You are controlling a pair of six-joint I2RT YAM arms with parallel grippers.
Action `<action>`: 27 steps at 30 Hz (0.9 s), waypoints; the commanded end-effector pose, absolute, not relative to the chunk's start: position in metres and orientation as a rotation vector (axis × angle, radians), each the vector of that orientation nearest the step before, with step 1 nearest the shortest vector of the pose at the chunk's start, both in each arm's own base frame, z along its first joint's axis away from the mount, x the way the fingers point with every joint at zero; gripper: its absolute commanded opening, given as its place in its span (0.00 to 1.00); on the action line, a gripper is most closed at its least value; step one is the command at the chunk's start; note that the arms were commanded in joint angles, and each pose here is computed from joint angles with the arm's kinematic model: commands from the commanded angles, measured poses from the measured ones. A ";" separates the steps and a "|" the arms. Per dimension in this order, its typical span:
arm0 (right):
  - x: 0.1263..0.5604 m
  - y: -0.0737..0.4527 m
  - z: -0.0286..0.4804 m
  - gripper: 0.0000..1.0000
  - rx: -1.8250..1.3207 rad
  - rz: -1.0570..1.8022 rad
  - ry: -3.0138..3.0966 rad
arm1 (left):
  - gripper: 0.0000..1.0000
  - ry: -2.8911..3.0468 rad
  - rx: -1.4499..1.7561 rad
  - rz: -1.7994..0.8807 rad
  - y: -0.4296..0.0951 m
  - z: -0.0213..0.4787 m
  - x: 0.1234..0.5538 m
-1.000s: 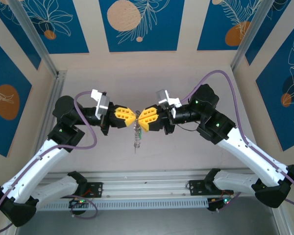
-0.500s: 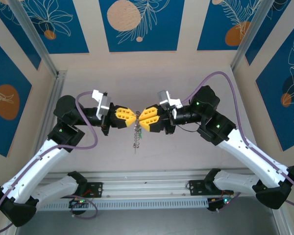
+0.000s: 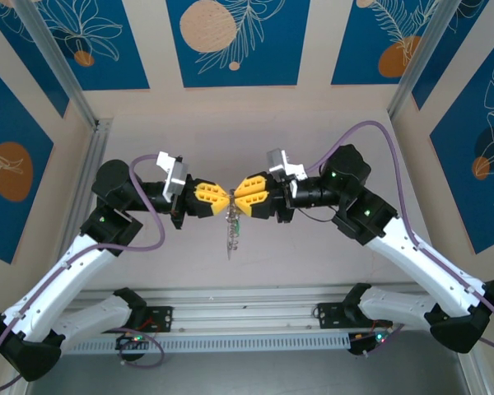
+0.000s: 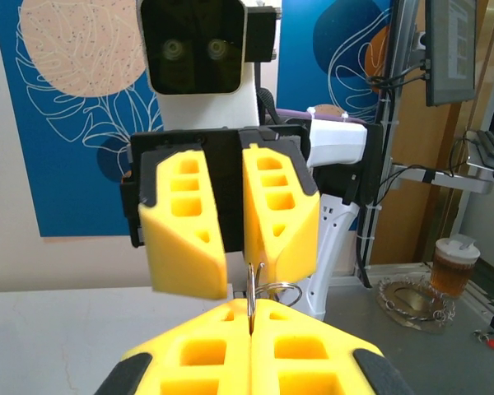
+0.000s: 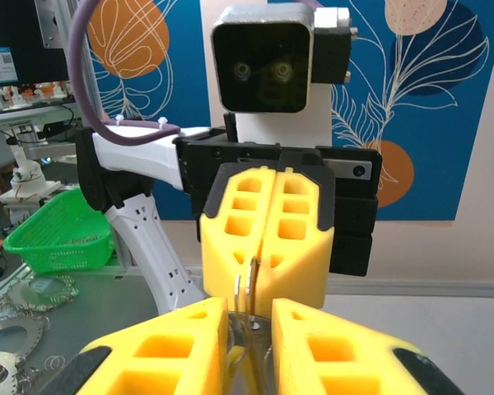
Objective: Put the keys on the keyring
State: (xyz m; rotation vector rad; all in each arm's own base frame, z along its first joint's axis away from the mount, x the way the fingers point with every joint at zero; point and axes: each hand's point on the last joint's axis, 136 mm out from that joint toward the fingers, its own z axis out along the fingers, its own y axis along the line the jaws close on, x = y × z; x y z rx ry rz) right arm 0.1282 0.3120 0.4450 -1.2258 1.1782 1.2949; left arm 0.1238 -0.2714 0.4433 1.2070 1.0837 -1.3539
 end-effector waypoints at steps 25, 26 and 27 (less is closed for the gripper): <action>0.153 0.313 0.436 0.00 -1.226 1.175 1.252 | 0.43 1.141 1.247 -1.160 -0.268 0.447 0.133; 0.156 0.311 0.435 0.00 -1.231 1.163 1.267 | 0.50 1.165 1.258 -1.110 -0.266 0.445 0.135; 0.157 0.310 0.433 0.00 -1.242 1.155 1.278 | 0.54 1.186 1.271 -1.058 -0.263 0.444 0.136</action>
